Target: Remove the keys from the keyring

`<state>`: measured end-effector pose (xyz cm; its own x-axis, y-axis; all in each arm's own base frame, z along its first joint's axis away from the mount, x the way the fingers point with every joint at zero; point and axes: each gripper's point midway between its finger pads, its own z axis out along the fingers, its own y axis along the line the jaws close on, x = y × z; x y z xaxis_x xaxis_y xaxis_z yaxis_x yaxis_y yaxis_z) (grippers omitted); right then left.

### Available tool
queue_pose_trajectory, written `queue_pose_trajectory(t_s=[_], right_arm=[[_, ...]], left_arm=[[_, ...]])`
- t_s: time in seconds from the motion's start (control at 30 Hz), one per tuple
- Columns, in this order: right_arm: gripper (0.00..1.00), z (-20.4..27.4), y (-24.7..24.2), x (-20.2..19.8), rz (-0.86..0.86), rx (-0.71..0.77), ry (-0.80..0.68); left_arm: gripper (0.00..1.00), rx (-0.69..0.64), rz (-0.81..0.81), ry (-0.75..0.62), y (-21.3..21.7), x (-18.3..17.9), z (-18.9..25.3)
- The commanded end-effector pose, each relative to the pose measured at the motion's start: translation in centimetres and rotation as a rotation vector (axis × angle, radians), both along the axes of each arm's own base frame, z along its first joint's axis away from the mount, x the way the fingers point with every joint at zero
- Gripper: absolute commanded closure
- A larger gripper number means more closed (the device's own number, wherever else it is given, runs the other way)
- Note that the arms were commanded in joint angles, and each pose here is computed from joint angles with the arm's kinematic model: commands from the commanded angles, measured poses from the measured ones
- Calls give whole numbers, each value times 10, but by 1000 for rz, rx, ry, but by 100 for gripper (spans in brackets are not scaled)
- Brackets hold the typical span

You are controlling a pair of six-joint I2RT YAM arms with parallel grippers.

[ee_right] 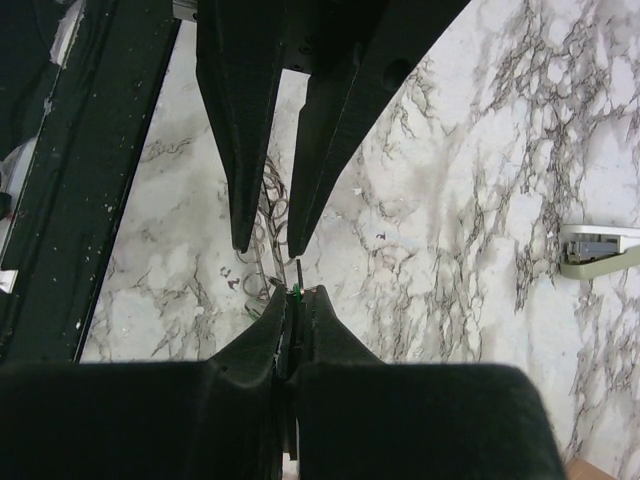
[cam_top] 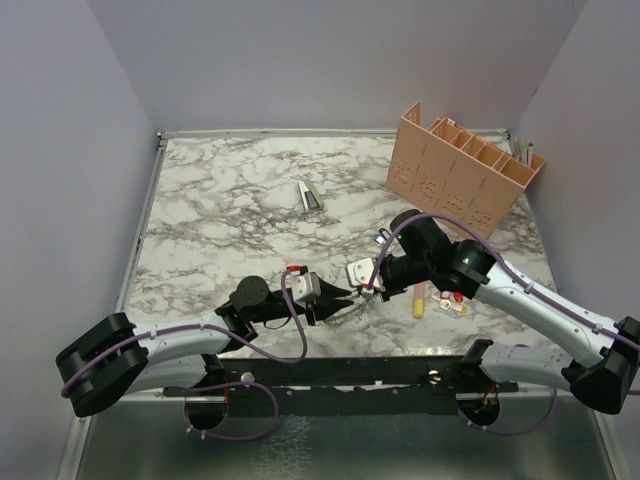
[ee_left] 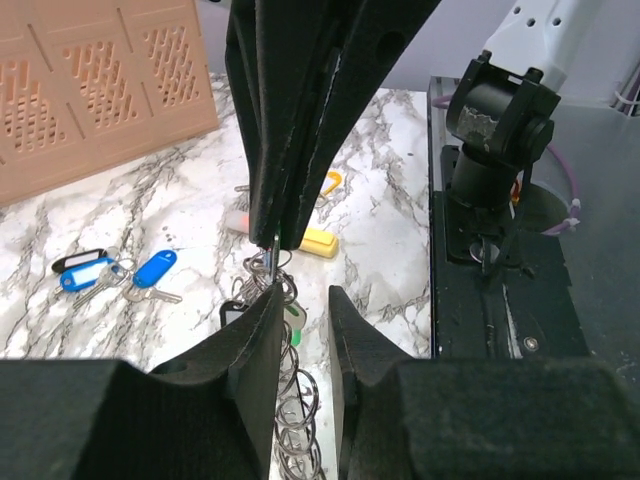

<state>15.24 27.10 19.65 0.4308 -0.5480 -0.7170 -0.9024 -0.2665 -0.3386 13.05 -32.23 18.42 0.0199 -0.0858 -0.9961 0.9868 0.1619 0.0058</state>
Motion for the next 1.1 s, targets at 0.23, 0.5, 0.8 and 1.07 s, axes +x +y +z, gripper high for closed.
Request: queue_pose_trajectory(t_s=[0.23,0.5,0.8,1.07], right_arm=[[99,7,5,-1,3,49,-12],[99,6,7,-3,5,58,4],[99,8,11,-4,9,71,26],[99,9,16,-4,-1,76,57]], left_arm=[[77,27,18,38,-5,6,-10],[78,21,-1,66,-10,5,-10],[78,10,-5,92,-13,5,-10],[78,8,-2,111,-15,6,-10]])
